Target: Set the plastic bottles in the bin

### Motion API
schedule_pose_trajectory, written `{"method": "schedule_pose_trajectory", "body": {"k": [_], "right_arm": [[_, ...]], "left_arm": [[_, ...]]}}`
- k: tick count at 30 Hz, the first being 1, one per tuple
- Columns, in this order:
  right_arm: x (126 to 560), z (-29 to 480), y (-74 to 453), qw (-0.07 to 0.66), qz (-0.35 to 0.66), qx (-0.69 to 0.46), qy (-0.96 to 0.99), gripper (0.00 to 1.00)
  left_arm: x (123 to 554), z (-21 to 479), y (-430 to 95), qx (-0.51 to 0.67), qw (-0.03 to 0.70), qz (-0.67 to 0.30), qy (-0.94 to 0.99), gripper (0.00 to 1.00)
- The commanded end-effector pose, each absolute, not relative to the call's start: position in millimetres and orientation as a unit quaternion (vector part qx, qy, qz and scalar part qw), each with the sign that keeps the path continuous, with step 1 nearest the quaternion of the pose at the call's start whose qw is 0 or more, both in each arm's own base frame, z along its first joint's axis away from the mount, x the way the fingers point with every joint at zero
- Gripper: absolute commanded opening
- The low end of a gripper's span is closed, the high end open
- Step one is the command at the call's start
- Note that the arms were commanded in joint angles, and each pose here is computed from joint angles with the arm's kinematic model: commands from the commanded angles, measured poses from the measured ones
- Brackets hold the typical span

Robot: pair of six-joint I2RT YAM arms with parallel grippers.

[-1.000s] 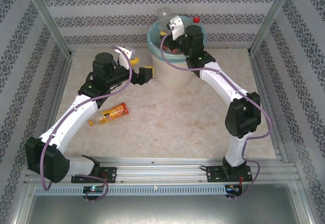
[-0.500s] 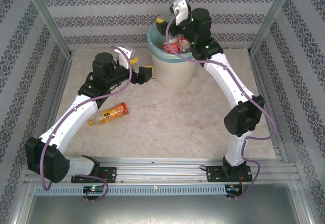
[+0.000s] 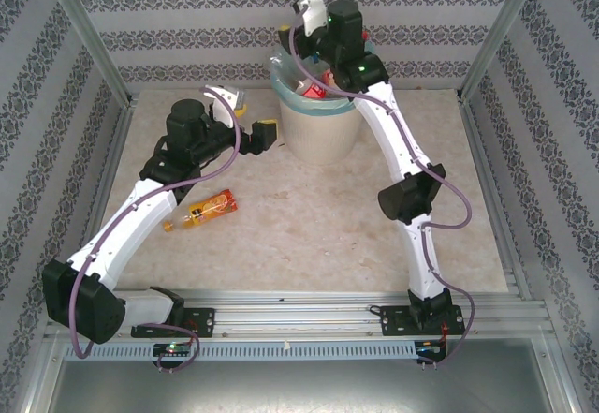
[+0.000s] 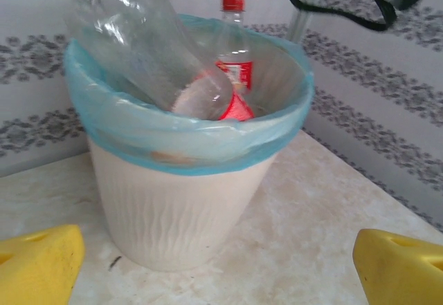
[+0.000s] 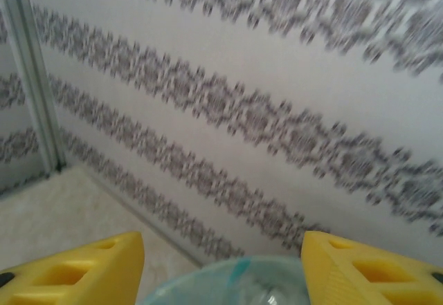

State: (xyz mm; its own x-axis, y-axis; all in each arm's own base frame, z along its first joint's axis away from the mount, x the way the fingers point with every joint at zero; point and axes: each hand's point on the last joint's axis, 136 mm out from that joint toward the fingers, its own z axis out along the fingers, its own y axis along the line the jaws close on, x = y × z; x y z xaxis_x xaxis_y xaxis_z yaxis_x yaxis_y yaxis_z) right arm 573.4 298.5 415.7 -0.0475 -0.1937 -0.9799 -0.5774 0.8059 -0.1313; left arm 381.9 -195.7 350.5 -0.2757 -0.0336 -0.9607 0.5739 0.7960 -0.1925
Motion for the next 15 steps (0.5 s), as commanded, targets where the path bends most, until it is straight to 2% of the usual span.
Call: {"method": "schedule_pose_trajectory", "body": {"k": [1,4,11,15], "right_arm": [[544.6,423.4,320.4,0.622,0.17,-0.306,0.7,0.62],[535.3,430.7,325.8,0.627,0.161,-0.313,0.695,0.62],[524.8,449.1,329.8,0.648,0.119,-0.316,0.683,0.63],[532.4,431.9,332.4,0.636,0.11,-0.316,0.696,0.57]], "left_arm": [[391.0,347.7,-166.0,0.131,0.585,-0.192,0.777,0.99],[398.3,345.7,-141.7,0.086,0.59,-0.154,0.788,0.99],[403.1,347.0,-115.8,0.036,0.596,-0.142,0.789,0.97],[404.7,343.1,-115.4,0.033,0.593,-0.145,0.791,0.97]]}}
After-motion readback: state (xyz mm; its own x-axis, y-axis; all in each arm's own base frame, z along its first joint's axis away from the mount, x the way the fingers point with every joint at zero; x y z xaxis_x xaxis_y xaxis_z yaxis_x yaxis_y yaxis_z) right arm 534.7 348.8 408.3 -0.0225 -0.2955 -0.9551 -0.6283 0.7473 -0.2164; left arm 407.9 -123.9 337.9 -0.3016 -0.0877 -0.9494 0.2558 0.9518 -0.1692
